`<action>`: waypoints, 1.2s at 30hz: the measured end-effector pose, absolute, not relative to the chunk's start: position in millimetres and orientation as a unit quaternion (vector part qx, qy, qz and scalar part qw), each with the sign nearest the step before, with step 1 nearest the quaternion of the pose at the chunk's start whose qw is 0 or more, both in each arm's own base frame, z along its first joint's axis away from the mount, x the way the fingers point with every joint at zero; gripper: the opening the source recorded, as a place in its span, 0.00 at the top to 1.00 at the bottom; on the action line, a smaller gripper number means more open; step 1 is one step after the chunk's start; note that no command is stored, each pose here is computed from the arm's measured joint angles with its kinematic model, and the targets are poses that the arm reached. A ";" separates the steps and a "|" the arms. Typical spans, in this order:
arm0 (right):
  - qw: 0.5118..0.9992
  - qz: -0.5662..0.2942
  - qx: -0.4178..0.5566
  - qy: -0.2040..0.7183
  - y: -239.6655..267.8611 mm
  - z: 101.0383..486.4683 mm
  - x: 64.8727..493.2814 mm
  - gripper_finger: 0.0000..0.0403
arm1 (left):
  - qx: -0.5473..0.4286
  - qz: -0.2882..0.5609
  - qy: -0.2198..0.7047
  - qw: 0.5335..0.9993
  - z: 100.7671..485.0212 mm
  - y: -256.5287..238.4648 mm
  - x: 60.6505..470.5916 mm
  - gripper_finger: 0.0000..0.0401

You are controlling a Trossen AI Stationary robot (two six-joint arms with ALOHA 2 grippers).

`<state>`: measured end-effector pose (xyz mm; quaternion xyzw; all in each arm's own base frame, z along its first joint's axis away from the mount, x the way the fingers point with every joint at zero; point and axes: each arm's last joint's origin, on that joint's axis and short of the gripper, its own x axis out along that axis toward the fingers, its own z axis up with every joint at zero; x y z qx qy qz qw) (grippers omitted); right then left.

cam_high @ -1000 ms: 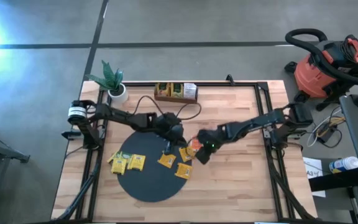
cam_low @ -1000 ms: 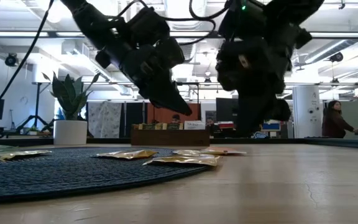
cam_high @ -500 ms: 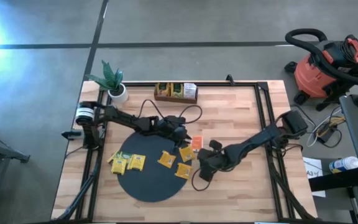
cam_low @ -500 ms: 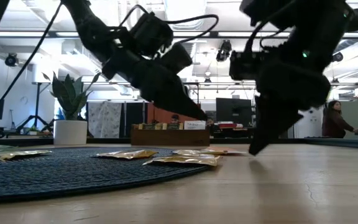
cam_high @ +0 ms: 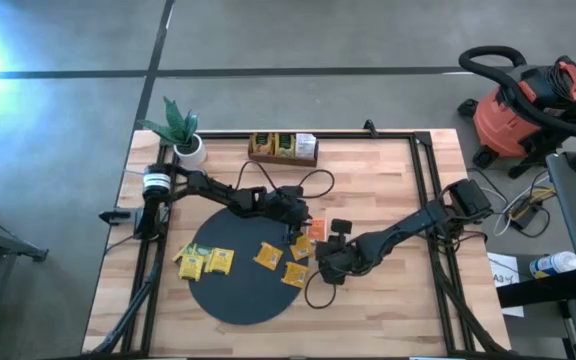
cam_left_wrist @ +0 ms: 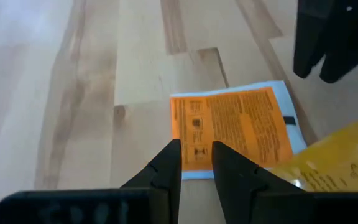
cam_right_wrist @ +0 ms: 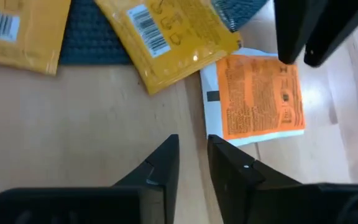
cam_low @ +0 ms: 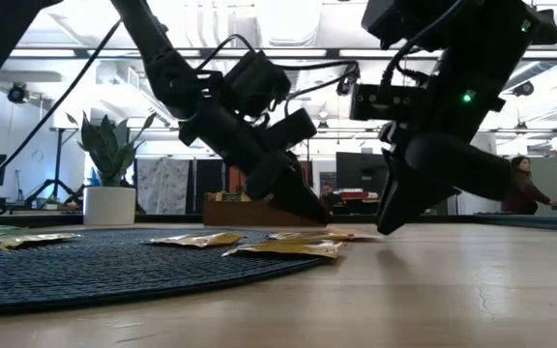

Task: Pick & Place Tea
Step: Put the white tea bag into the right section of the wooden organizer

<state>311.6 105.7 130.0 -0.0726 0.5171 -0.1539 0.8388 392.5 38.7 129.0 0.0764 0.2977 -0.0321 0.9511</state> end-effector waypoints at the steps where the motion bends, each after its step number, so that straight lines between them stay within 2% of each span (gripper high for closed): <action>1: 0.836 -0.149 -0.083 0.521 105.4 128.6 312.0 0.77 | 0.074 -0.032 0.303 0.949 128.0 39.0 391.9 0.79; 11: 0.825 -0.156 -0.115 0.531 94.8 120.3 315.5 0.56 | -0.022 -0.055 0.321 0.945 121.9 36.3 391.2 0.79; 16: 0.822 -0.162 -0.122 0.532 87.9 120.0 317.1 0.53 | -0.025 -0.058 0.323 0.944 121.0 35.6 390.4 0.79; 23: 0.818 -0.167 -0.123 0.537 79.1 119.1 319.3 0.63 | -0.024 -0.072 0.323 0.943 120.6 34.5 390.0 0.79; 31: 0.816 -0.154 -0.115 0.545 78.8 120.6 320.1 0.84 | -0.035 -0.075 0.323 0.943 121.5 34.0 389.7 0.79; 36: 0.823 -0.159 -0.101 0.536 78.8 137.3 323.7 0.95 | -0.067 -0.059 0.320 0.943 130.2 34.3 389.4 0.79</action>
